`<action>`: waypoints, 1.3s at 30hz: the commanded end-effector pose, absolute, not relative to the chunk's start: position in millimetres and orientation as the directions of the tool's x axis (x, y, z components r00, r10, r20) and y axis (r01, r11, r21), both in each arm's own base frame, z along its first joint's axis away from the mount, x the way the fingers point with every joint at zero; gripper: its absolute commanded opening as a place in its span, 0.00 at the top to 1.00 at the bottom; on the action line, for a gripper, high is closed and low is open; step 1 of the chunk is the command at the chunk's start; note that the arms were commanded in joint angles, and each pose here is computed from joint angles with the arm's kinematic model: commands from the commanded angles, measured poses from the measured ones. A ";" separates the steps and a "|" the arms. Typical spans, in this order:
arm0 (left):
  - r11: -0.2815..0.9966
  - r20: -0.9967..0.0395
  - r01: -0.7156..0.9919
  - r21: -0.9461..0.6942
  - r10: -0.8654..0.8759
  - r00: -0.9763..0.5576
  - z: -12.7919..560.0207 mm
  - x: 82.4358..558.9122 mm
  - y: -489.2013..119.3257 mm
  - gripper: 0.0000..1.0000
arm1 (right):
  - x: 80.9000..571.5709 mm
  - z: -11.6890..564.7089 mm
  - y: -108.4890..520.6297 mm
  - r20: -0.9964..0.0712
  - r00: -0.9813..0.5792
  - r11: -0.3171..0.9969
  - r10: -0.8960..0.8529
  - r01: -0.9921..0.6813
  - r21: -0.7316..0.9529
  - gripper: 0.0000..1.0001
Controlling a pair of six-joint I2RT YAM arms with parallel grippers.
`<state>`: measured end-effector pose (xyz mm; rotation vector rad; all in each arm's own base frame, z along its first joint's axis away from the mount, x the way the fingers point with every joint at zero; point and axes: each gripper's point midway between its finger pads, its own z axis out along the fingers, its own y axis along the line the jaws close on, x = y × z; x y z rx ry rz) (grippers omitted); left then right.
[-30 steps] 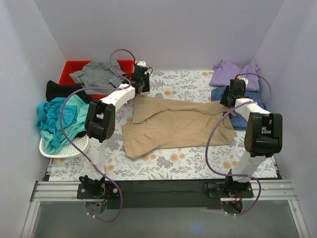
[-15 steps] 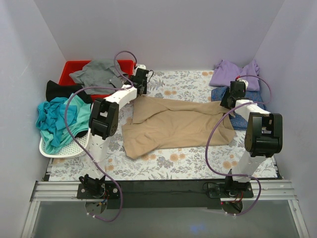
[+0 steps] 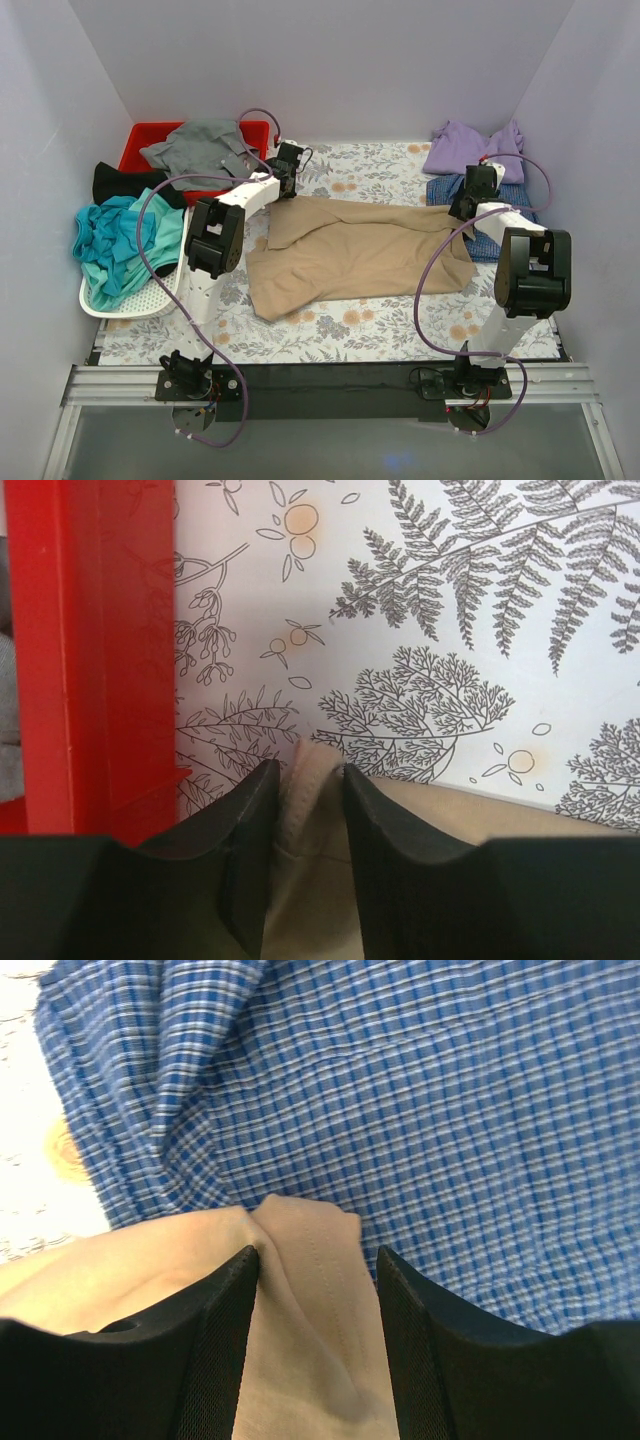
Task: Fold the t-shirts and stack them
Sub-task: Fold the tshirt
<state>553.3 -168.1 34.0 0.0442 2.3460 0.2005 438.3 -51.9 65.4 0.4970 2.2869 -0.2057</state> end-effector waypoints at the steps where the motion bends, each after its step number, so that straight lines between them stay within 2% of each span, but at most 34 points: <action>1: 0.993 -0.739 -0.025 0.114 0.067 -0.670 70.2 557.8 -175.0 0.77 | 439.3 95.5 -76.5 -0.789 -0.561 0.878 0.250 0.475 -0.059 0.43; 3: 0.995 -0.744 -0.018 0.101 0.064 -0.665 75.0 559.0 -177.7 0.84 | 441.8 98.2 -76.7 -0.792 -0.561 0.885 0.242 0.462 -0.057 0.43; 4: 0.995 -0.746 -0.015 0.097 0.063 -0.663 77.6 559.4 -178.7 0.91 | 443.0 96.4 -77.7 -0.788 -0.565 0.887 0.245 0.459 -0.053 0.43; 8: 0.997 -0.740 -0.002 0.080 0.058 -0.670 77.0 557.6 -181.4 1.00 | 453.3 84.2 -68.8 -0.762 -0.583 0.910 0.281 0.415 0.017 0.43; 14: 0.998 -0.729 0.008 0.064 0.053 -0.683 75.0 555.3 -181.5 1.00 | 462.6 63.1 -41.9 -0.692 -0.635 0.933 0.343 0.315 0.173 0.42; 18: 0.999 -0.724 0.004 0.040 0.032 -0.689 77.7 554.2 -179.8 1.00 | 461.6 38.6 -4.9 -0.587 -0.720 0.921 0.371 0.202 0.333 0.42; 21: 0.999 -0.720 0.001 0.040 0.029 -0.693 78.1 553.7 -175.6 1.00 | 456.0 30.9 4.0 -0.558 -0.741 0.912 0.374 0.183 0.368 0.44; 22: 0.999 -0.722 -0.001 0.038 0.027 -0.691 79.8 554.1 -174.8 1.00 | 455.5 32.1 5.4 -0.561 -0.739 0.911 0.373 0.176 0.374 0.49; 23: 0.999 -0.722 -0.005 0.037 0.024 -0.691 80.1 554.3 -173.1 1.00 | 453.8 31.1 3.4 -0.564 -0.738 0.914 0.371 0.182 0.364 0.57; 24: 0.999 -0.722 -0.004 0.035 0.022 -0.692 80.4 554.5 -172.7 1.00 | 455.4 33.6 2.4 -0.579 -0.728 0.916 0.368 0.177 0.360 0.66; 25: 0.999 -0.722 -0.005 0.032 0.020 -0.692 80.5 554.4 -172.4 1.00 | 456.0 40.7 2.3 -0.598 -0.716 0.919 0.361 0.163 0.359 0.81; 26: 1.000 -0.725 -0.005 0.028 0.017 -0.688 83.5 555.4 -173.1 1.00 | 456.9 44.7 1.1 -0.614 -0.706 0.923 0.353 0.155 0.352 0.89; 28: 1.000 -0.729 -0.003 0.023 0.015 -0.685 86.7 556.1 -173.9 1.00 | 458.9 57.6 0.1 -0.656 -0.673 0.928 0.342 0.133 0.347 0.99; 39: 1.000 -0.763 0.014 -0.022 -0.008 -0.646 128.4 554.5 -179.0 1.00 | 444.9 127.6 -15.1 -0.825 -0.485 0.956 0.290 0.108 0.272 0.99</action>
